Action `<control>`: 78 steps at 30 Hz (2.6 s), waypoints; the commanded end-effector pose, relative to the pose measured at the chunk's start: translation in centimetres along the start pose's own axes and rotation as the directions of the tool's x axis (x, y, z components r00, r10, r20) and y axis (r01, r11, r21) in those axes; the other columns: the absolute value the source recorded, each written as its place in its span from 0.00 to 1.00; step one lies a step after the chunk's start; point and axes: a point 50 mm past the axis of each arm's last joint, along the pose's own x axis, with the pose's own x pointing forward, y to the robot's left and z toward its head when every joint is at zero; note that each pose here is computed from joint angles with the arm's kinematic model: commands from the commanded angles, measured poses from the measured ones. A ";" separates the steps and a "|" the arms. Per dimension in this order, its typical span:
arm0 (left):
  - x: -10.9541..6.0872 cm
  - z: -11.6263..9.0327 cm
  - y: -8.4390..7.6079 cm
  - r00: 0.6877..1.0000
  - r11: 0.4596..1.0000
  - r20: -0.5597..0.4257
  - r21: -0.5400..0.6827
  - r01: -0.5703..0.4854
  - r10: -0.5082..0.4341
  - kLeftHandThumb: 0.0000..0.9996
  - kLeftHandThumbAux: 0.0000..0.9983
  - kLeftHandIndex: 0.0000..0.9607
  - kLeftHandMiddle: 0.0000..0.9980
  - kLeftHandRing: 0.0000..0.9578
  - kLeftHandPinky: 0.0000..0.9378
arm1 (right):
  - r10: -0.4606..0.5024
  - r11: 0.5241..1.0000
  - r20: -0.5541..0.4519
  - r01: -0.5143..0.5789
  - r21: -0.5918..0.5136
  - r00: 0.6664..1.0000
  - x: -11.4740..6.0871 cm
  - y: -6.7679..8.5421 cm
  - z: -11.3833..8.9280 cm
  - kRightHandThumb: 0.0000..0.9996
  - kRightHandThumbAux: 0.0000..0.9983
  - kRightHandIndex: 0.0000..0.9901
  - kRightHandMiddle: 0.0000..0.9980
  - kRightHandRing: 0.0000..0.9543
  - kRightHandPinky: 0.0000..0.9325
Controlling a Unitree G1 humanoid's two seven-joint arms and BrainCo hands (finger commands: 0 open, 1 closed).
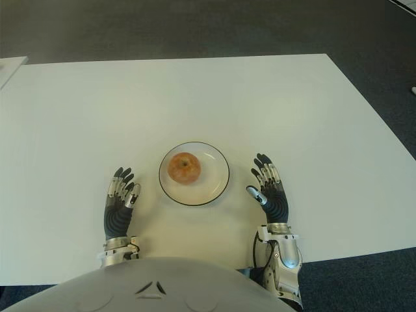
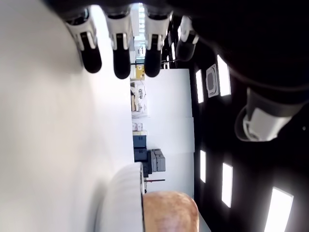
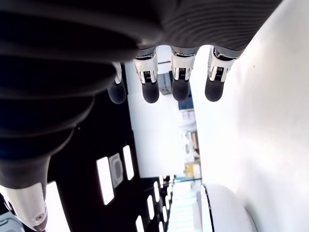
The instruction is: Put the apples into the plate.
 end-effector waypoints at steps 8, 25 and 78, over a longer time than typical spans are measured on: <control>-0.8 -0.8 0.1 0.998 1.000 -0.065 -0.019 -0.002 0.001 0.03 0.48 0.06 0.14 0.15 0.17 | -0.001 1.000 -0.033 0.001 -0.016 0.999 -0.6 0.0 -0.3 0.17 0.61 0.04 0.02 0.00 0.01; -0.7 -0.3 0.1 0.999 0.999 -0.025 -0.005 -0.034 0.034 0.07 0.46 0.10 0.17 0.18 0.21 | -0.003 1.000 -0.026 0.003 -0.005 1.000 -0.7 0.3 -0.1 0.19 0.62 0.05 0.04 0.02 0.04; -1.1 0.4 0.7 0.998 0.999 0.066 0.043 -0.022 0.019 0.07 0.43 0.09 0.08 0.07 0.09 | 0.007 1.000 0.031 -0.007 -0.008 0.999 -2.3 2.1 0.1 0.17 0.63 0.06 0.05 0.04 0.07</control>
